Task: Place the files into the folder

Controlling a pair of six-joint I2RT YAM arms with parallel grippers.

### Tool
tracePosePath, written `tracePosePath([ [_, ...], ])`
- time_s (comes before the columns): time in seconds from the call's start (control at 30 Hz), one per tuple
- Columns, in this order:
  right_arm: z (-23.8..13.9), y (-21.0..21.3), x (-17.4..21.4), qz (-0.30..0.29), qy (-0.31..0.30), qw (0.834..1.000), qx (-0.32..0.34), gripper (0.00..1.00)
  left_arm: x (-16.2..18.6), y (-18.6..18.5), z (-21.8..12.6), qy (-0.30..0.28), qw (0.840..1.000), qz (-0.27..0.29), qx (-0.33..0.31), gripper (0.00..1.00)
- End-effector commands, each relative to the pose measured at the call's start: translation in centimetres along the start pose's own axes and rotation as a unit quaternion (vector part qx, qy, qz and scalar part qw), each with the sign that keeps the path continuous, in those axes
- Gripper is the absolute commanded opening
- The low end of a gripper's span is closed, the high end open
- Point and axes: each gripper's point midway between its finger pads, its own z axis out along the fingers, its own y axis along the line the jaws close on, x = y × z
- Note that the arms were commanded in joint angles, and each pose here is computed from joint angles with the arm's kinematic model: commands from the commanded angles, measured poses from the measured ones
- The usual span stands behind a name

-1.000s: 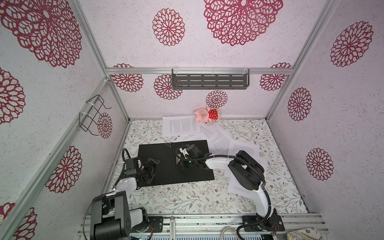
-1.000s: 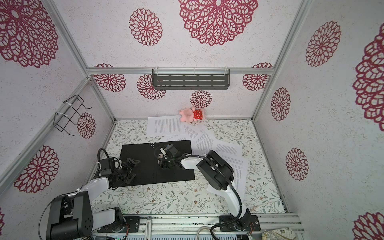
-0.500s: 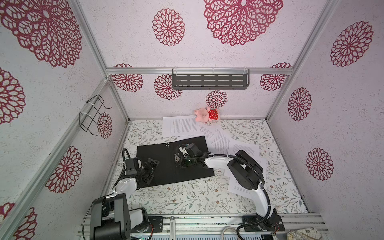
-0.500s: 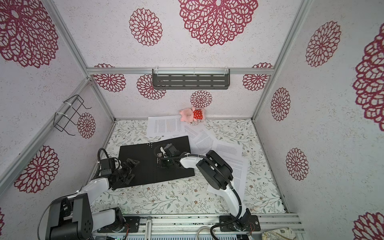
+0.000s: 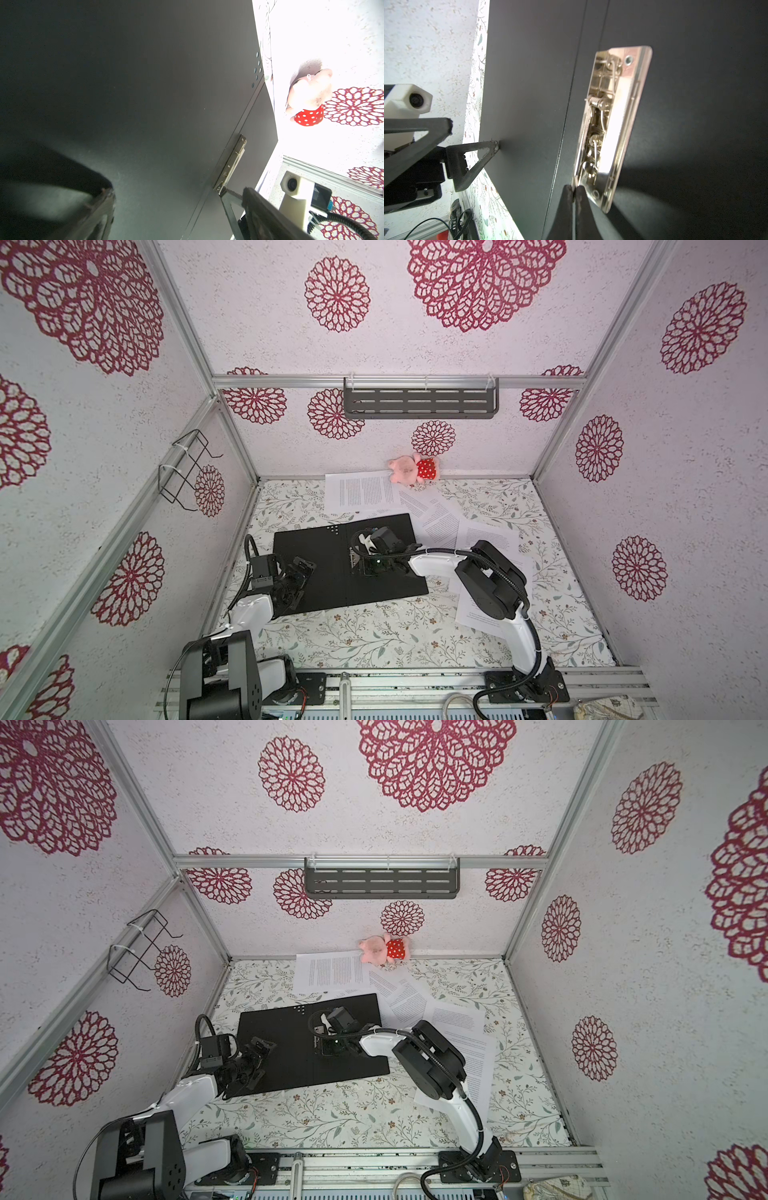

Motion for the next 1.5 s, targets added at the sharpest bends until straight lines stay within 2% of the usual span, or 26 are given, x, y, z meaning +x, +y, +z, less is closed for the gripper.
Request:
tracePosePath([
  [0.0,0.6,-5.6,1.6,-0.010,0.016,0.996,0.090,0.00,0.9,4.3,0.0,0.003,0.996,-0.014,-0.091,0.99],
  [0.17,0.4,-7.2,1.8,-0.021,0.014,0.993,0.116,0.00,0.8,4.7,-0.1,0.000,0.995,-0.012,-0.102,0.99],
  [0.33,0.7,-7.7,2.1,-0.016,0.023,0.994,0.106,0.00,0.6,4.9,-0.2,-0.003,0.994,-0.008,-0.112,0.99],
  [0.47,-0.3,-5.1,0.6,-0.032,0.010,0.997,0.071,0.00,0.6,5.0,-0.1,-0.005,0.993,-0.008,-0.114,0.99],
  [0.63,-2.0,0.2,-1.5,-0.051,0.002,0.999,-0.013,0.00,0.5,5.1,-0.3,-0.008,0.993,-0.006,-0.118,0.99],
  [0.77,-3.6,2.8,-3.3,-0.066,-0.017,0.996,-0.055,0.16,0.4,5.1,-0.4,-0.011,0.993,-0.004,-0.120,0.99],
  [0.83,-4.5,3.7,-3.9,-0.073,-0.024,0.995,-0.069,0.20,0.4,5.2,-0.4,-0.012,0.993,-0.005,-0.121,0.99],
  [0.93,-5.9,4.1,-4.2,-0.085,-0.037,0.993,-0.067,0.29,0.4,5.1,-0.5,-0.013,0.993,-0.003,-0.119,0.99],
  [1.03,-6.2,3.3,-3.6,-0.088,-0.033,0.994,-0.048,0.29,0.3,5.0,-0.5,-0.014,0.993,-0.003,-0.118,0.99],
  [1.3,-5.1,1.3,-1.3,-0.073,-0.009,0.997,-0.031,0.20,0.4,4.7,-0.5,-0.012,0.994,-0.001,-0.111,0.99],
  [1.37,-5.4,0.7,-0.9,-0.071,-0.013,0.997,-0.024,0.20,0.4,4.6,-0.5,-0.010,0.994,0.000,-0.109,0.99],
  [1.47,-6.3,-0.4,-0.3,-0.073,-0.016,0.997,-0.007,0.29,0.3,4.3,-0.5,-0.011,0.994,0.002,-0.105,0.99],
])
